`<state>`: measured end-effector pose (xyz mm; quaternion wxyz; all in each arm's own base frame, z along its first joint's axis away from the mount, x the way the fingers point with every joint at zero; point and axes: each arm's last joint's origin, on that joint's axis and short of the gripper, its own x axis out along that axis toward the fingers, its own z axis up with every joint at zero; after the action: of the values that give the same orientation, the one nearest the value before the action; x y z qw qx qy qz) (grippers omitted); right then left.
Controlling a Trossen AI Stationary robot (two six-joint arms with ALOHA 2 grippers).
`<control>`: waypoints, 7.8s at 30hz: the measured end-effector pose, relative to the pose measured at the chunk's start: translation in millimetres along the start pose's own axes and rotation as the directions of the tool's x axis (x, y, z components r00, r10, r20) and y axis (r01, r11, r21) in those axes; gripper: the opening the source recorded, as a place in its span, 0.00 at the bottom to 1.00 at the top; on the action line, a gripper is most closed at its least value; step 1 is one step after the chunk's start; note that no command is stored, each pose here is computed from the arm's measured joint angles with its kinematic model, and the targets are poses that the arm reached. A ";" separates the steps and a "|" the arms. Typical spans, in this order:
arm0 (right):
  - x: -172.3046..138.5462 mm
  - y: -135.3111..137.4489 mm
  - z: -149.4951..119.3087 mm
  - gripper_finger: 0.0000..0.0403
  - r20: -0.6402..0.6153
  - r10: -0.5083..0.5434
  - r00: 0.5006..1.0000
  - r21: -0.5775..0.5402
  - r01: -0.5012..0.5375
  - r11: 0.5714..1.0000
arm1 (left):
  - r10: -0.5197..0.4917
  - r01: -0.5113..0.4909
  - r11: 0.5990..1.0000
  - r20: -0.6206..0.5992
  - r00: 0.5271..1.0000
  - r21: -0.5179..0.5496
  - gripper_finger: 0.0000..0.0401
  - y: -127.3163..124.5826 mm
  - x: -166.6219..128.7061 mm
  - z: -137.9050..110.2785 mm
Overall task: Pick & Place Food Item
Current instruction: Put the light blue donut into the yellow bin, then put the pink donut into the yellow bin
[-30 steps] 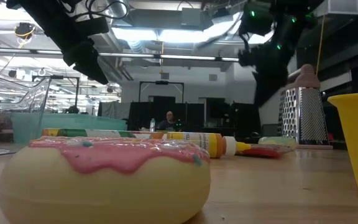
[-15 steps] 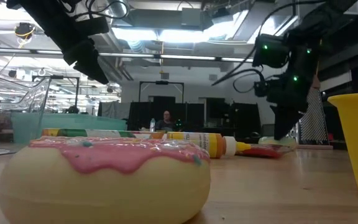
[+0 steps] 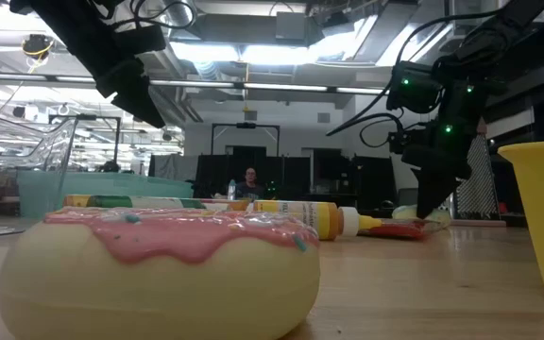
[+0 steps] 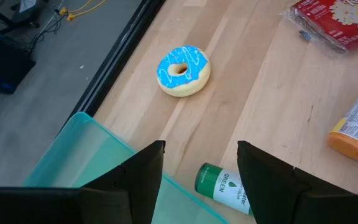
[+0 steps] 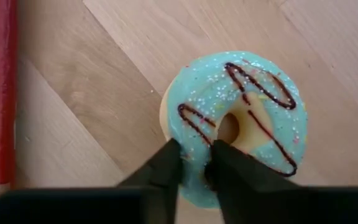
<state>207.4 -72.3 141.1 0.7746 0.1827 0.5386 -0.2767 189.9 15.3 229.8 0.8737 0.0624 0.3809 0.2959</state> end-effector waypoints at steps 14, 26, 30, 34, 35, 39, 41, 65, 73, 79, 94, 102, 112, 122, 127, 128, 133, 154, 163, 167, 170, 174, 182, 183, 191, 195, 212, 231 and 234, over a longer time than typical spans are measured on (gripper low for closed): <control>-13.5 7.4 22.6 0.02 0.067 0.078 0.995 0.004 -0.078 0.997 | 0.000 0.000 1.000 0.000 1.000 0.000 0.50 0.0 0.0 0.0; -75.4 54.9 71.2 0.02 0.196 0.371 0.908 -0.216 -0.329 0.919 | 0.001 -0.001 1.000 0.000 1.000 0.000 0.50 0.1 0.0 0.0; -86.4 83.5 56.5 0.02 0.134 0.427 0.894 -0.318 -0.369 0.873 | 0.001 -0.001 1.000 0.000 1.000 -0.005 0.50 0.1 0.0 0.0; -96.3 117.7 28.8 0.01 0.095 0.441 0.893 -0.379 -0.377 0.845 | 0.001 -0.001 1.000 0.001 1.000 -0.008 0.50 0.1 0.0 0.1; -98.9 124.9 21.5 0.01 0.088 0.440 0.894 -0.383 -0.378 0.843 | 0.000 0.000 1.000 0.000 1.000 -0.009 0.50 0.1 0.0 0.1; -110.0 150.3 -7.7 0.01 0.057 0.462 0.885 -0.360 -0.414 0.836 | -0.001 0.001 1.000 0.003 1.000 -0.026 0.50 0.0 0.0 0.4; -115.4 160.2 -22.8 0.01 0.040 0.470 0.882 -0.334 -0.432 0.838 | -0.002 0.002 1.000 0.004 1.000 -0.031 0.50 0.0 0.0 0.5; -134.8 197.1 -118.5 0.01 -0.084 0.502 0.861 -0.125 -0.509 0.852 | -0.027 0.029 0.998 0.042 0.999 -0.055 0.50 -1.1 -0.3 5.0; -103.3 211.1 -132.0 0.01 -0.223 0.471 0.854 -0.129 -0.505 0.854 | -0.027 0.030 0.998 0.042 0.999 -0.054 0.50 -1.2 -0.3 5.0; -89.2 215.7 -133.2 0.01 -0.239 0.436 0.868 -0.153 -0.477 0.866 | -0.027 0.030 0.998 0.045 0.999 -0.057 0.50 -1.1 -0.3 5.3; -72.0 219.5 -123.9 0.14 -0.152 0.399 0.904 -0.139 -0.419 0.897 | -0.028 0.031 0.998 0.048 0.998 -0.060 0.50 -1.2 -0.3 5.6; -73.3 222.0 -124.4 0.47 -0.188 0.433 0.882 -0.127 -0.458 0.880 | -0.029 0.032 0.998 0.048 0.998 -0.060 0.50 -1.3 -0.3 5.7; -101.2 243.5 -102.5 0.63 -0.104 0.540 0.835 -0.267 -0.546 0.794 | -0.030 0.033 0.997 0.058 0.998 -0.065 0.50 -1.3 -0.4 6.8; -159.0 250.8 -22.3 0.53 0.409 0.395 0.823 -0.488 -0.169 0.856 | -0.052 0.062 0.994 0.106 0.993 -0.086 0.50 -2.3 -0.8 12.2; -130.3 241.6 7.9 0.48 0.289 0.458 0.841 -0.436 -0.310 0.845 | -0.113 0.123 0.989 0.102 0.988 -0.088 0.50 -4.2 -1.0 12.1; -120.9 244.0 10.6 0.47 0.252 0.483 0.838 -0.437 -0.347 0.830 | -0.115 0.124 0.988 0.101 0.988 -0.087 0.50 -4.2 -1.0 12.0; -83.5 265.2 14.6 0.46 0.080 0.577 0.813 -0.448 -0.488 0.749 | -0.113 0.121 0.990 0.096 0.989 -0.076 0.50 -4.2 -0.9 11.4; -34.3 344.0 12.9 0.45 -0.022 0.554 0.832 -0.314 -0.532 0.786 | -0.133 0.129 0.990 0.075 0.988 0.052 0.50 -4.6 -0.7 9.2; -35.5 353.1 -1.8 0.45 0.003 0.547 0.837 -0.208 -0.535 0.819 | -0.162 0.153 0.982 0.072 0.984 0.109 0.50 -5.3 -0.7 9.2; -38.4 356.7 -9.6 0.45 -0.001 0.549 0.836 -0.170 -0.541 0.823 | -0.162 0.152 0.981 0.071 0.984 0.124 0.50 -5.3 -0.7 9.1; -39.7 358.2 -12.9 0.45 0.009 0.545 0.838 -0.145 -0.538 0.830 | -0.162 0.152 0.980 0.071 0.984 0.128 0.50 -5.3 -0.7 9.1; -35.3 360.0 -16.1 0.45 0.002 0.538 0.843 -0.137 -0.532 0.835 | -0.162 0.152 0.980 0.071 0.984 0.128 0.50 -5.3 -0.7 9.1; -8.4 360.2 -24.0 0.45 -0.073 0.489 0.869 -0.142 -0.495 0.857 | -0.162 0.152 0.981 0.072 0.984 0.122 0.50 -5.4 -0.7 9.2; -5.5 359.0 -25.0 0.45 -0.082 0.474 0.877 -0.146 -0.481 0.864 | -0.162 0.152 0.981 0.071 0.984 0.121 0.50 -5.3 -0.7 9.1; 2.4 358.2 -23.1 0.43 -0.069 0.458 0.886 -0.165 -0.463 0.871 | -0.162 0.153 0.982 0.070 0.984 0.111 0.50 -5.3 -0.6 9.0; 3.8 356.3 -18.6 0.29 -0.059 0.455 0.888 -0.177 -0.458 0.871 | -0.162 0.153 0.982 0.070 0.984 0.111 0.50 -5.3 -0.7 9.1; -63.4 333.1 27.7 0.03 0.167 0.505 0.847 -0.229 -0.464 0.855 | -0.165 0.157 0.981 0.070 0.984 0.112 0.50 -5.4 -0.7 9.0; -146.9 285.5 -59.9 0.03 0.028 0.108 0.994 0.113 -0.111 0.987 | -0.167 0.157 0.982 0.095 0.981 0.101 0.50 -5.6 -0.9 11.6; -150.3 283.9 -72.3 0.03 0.014 0.074 0.997 0.156 -0.075 0.985 | -0.169 0.159 0.982 0.093 0.981 0.102 0.50 -5.7 -0.9 11.5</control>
<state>291.8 226.1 251.9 0.7698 0.2619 0.5050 -0.2895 200.2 11.5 236.5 0.9095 0.0869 0.3534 0.2009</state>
